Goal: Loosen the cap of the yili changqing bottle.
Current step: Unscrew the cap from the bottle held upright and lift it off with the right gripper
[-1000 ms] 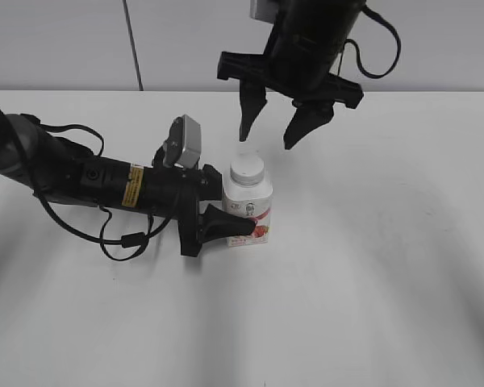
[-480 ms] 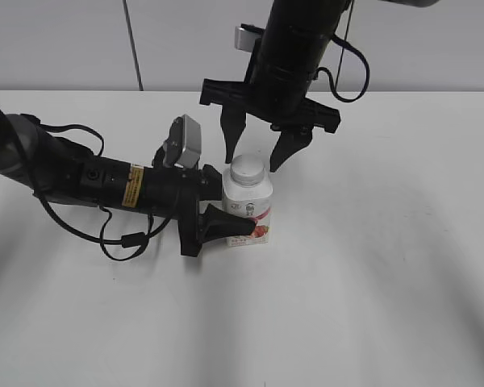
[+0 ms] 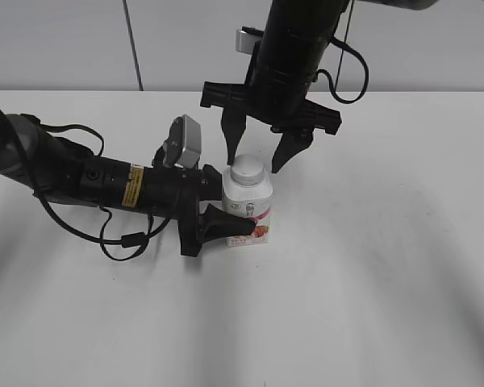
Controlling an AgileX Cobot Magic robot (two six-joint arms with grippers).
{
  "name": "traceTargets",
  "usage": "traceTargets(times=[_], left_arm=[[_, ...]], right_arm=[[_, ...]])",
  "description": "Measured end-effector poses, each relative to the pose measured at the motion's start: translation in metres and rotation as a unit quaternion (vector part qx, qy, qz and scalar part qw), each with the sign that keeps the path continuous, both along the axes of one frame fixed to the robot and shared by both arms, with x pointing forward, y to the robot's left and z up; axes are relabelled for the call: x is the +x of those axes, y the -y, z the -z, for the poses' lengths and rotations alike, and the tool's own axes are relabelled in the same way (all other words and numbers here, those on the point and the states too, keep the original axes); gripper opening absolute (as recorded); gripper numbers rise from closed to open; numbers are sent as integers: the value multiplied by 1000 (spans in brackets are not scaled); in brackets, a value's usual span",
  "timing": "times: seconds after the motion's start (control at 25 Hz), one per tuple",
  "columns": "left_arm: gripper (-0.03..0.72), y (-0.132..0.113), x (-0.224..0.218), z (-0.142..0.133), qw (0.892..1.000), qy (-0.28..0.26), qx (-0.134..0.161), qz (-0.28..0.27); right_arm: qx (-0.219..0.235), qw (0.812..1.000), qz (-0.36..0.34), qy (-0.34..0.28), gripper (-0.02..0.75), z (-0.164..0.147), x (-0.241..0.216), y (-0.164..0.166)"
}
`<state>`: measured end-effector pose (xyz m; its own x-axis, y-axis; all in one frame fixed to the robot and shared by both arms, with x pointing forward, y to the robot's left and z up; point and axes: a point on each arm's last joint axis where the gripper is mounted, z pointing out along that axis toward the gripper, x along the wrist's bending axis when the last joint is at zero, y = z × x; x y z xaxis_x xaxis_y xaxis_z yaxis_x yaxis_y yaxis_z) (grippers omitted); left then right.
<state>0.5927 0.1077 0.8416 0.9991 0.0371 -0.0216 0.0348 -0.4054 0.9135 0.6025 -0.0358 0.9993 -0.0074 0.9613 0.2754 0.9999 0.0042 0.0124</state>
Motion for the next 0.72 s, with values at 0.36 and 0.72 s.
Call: traceTargets(times=[0.36, 0.72], left_arm=[[406, 0, 0, 0, 1000, 0, 0, 0], [406, 0, 0, 0, 1000, 0, 0, 0]], right_arm=[[3, 1000, 0, -7, 478, 4, -1, -3], [-1, 1000, -3, -16, 433, 13, -1, -6]])
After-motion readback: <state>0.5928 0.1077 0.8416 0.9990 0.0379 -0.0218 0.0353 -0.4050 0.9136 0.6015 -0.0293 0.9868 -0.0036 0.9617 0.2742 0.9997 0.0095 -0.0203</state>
